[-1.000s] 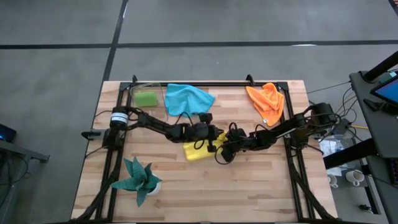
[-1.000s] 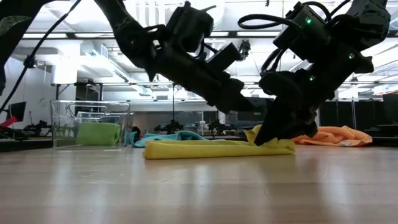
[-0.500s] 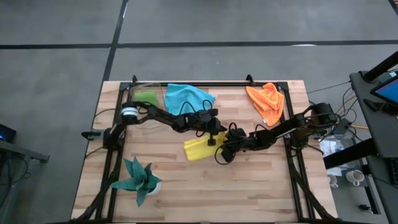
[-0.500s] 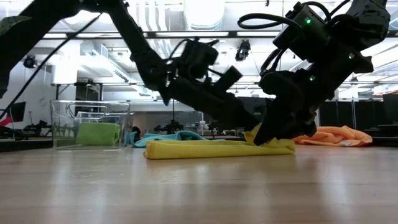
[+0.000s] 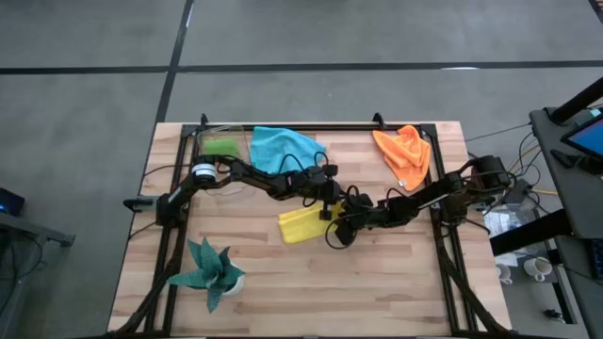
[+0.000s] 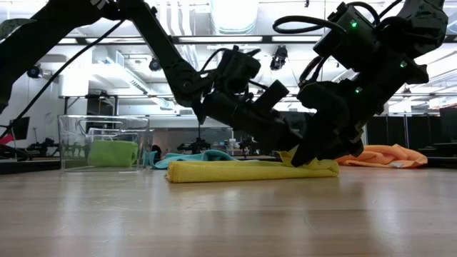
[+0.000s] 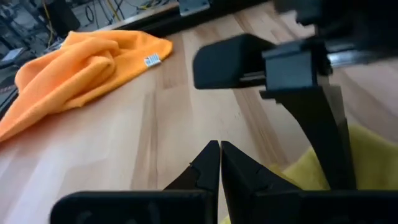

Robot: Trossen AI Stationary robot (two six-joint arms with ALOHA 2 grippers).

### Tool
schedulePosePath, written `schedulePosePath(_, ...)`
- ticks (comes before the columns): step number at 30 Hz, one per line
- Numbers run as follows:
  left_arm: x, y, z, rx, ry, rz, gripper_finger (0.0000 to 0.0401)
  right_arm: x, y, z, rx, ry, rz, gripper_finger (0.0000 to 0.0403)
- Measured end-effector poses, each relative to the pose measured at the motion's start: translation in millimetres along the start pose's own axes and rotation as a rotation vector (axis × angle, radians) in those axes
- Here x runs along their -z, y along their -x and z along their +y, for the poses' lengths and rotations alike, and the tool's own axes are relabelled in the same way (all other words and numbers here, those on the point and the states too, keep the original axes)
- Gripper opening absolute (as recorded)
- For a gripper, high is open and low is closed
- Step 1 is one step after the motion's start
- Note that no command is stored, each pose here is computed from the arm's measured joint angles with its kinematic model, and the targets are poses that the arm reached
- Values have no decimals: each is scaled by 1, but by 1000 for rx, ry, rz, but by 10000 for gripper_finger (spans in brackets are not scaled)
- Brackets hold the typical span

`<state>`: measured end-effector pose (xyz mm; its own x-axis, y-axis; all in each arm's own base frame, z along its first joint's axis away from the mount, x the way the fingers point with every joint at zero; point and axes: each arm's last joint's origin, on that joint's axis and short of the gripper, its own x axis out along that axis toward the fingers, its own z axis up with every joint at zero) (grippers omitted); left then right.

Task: Roll microfiber towels into tight, uniform cylinder then place into a basket
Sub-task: Roll the yellow microfiber towel

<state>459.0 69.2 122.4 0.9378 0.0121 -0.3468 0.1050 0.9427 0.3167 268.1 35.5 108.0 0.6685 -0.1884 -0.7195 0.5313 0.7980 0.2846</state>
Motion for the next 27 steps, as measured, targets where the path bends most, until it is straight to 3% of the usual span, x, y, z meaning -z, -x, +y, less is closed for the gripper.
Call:
schedulePosePath(9, 0, 1, 0, 70, -16, 167, 0, 0, 0, 0, 0, 0, 0, 146)
schedulePosePath(19, -23, 25, 2, 103, -30, 196, 0, 0, 0, 0, 5, 0, -2, 146)
schedulePosePath(27, -14, 27, -5, 183, -41, 251, 0, 0, 0, 0, 7, -6, -4, 146)
